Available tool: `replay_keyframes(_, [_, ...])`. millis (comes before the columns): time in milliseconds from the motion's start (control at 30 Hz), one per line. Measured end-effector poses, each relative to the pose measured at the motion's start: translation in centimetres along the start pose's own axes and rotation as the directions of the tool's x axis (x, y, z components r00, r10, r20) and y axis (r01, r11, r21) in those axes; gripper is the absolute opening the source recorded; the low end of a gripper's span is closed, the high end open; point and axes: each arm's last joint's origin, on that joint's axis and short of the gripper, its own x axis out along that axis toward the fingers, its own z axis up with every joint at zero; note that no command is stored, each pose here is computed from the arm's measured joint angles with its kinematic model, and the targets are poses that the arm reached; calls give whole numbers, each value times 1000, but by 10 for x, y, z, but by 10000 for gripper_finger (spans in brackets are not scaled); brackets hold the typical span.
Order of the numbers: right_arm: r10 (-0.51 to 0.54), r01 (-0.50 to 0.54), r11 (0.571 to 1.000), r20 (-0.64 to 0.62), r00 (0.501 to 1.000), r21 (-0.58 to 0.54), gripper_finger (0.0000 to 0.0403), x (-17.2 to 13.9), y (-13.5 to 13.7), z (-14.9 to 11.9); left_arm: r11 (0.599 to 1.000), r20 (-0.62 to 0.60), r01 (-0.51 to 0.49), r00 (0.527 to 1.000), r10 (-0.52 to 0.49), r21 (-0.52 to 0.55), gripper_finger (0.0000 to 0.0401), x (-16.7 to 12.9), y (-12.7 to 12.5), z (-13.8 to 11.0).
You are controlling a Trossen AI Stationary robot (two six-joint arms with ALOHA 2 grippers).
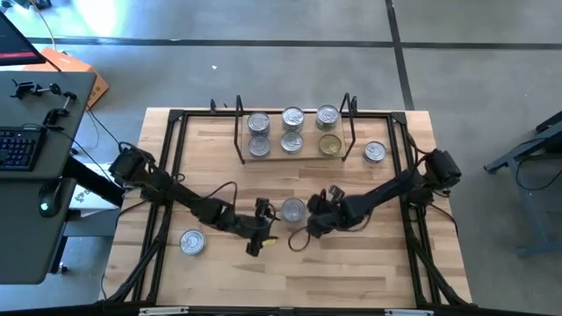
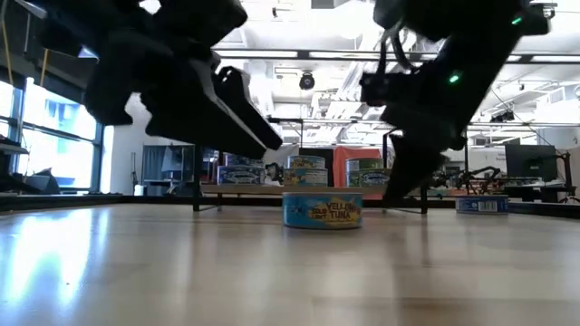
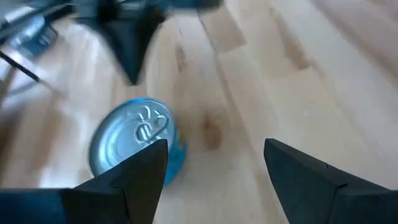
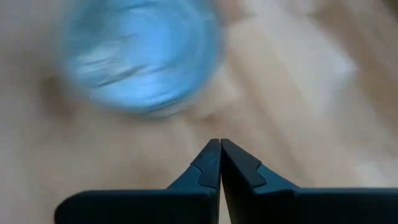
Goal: Stack canned seafood by type on shelf
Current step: Stack the light blue tuna can on top of the light blue tuna can on the shelf
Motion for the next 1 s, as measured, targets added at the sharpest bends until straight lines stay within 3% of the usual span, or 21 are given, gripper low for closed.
replay_keyframes(100, [59,-57,997,36,998,-55,2,-9,15,-9,995,11,-17,1000,16,97,257,11,3,-5])
replay_keyframes(233, [57,-49,996,118,991,-74,2,-23,32,-26,981,43,-62,998,55,185,257,31,10,-13])
replay_keyframes(433, [117,-103,991,203,972,-79,2,-44,54,-50,984,-23,-69,997,74,166,236,56,25,-30])
replay_keyframes(600, [190,-145,972,261,946,-184,2,-60,70,-55,988,-19,-43,999,46,150,166,71,29,-32])
replay_keyframes(833, [171,-29,933,368,914,-360,2,-85,82,-30,995,1,4,1000,-4,100,20,66,26,-20])
replay_keyframes(1000, [121,7,945,371,920,-326,6,-100,74,-26,998,26,18,999,-20,56,10,51,23,-11])
